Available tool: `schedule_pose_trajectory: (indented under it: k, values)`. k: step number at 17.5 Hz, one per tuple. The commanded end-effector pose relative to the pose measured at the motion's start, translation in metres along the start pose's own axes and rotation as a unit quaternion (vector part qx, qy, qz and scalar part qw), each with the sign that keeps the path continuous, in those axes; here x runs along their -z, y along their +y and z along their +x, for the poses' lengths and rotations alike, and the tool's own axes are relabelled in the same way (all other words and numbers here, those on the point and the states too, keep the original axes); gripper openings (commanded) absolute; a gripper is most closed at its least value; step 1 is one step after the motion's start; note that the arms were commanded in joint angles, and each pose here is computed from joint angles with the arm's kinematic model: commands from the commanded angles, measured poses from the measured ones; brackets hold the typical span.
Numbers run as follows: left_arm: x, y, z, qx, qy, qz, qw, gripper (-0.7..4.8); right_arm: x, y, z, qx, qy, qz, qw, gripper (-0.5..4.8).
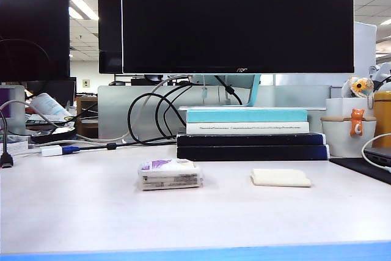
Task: Pick up a packet of tissues from the table with the left hand, then take a tissue from it with the right hand.
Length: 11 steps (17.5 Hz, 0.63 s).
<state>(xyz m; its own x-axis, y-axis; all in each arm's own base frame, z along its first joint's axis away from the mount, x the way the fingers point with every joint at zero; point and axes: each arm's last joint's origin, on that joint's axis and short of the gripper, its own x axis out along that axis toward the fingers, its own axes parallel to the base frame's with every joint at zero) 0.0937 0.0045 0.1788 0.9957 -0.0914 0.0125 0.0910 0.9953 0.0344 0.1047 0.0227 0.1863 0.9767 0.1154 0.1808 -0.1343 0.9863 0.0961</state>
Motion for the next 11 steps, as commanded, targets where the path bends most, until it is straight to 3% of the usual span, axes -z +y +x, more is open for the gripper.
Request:
schedule_pose_trajectory:
  k: [1, 2, 3, 5, 7, 11]
  values:
    - [-0.0007, 0.0, -0.0003, 0.0, -0.003, 0.009, 1.0, 2.1, 0.0196, -0.0032, -0.0109, 0.013, 0.086, -0.011, 0.996, 0.08]
    - [0.0003, -0.0001, -0.0003, 0.001, 0.002, 0.008, 1.0, 2.1, 0.0197, -0.0035, -0.0125, 0.014, 0.086, -0.012, 0.996, 0.08]
    - [0.0057, -0.0004, -0.0005, 0.004, 0.029, 0.004, 1.0, 1.72, 0.0256, -0.004, -0.0145, 0.014, 0.117, -0.005, 0.993, 0.08]
    - [0.005, -0.0003, -0.0004, 0.003, 0.026, 0.005, 1.0, 1.64, 0.0289, -0.0043, -0.0154, 0.016, 0.134, -0.003, 0.991, 0.09]
    - [0.0049, -0.0003, -0.0004, 0.002, 0.026, 0.005, 1.0, -0.1, 0.0268, -0.0036, -0.0148, 0.007, 0.123, 0.0, 0.992, 0.1]
    - [0.0057, 0.0012, -0.0005, -0.023, 0.03, 0.001, 0.999, -0.06, 0.0279, -0.0042, -0.0151, 0.015, 0.129, -0.002, 0.992, -0.02]
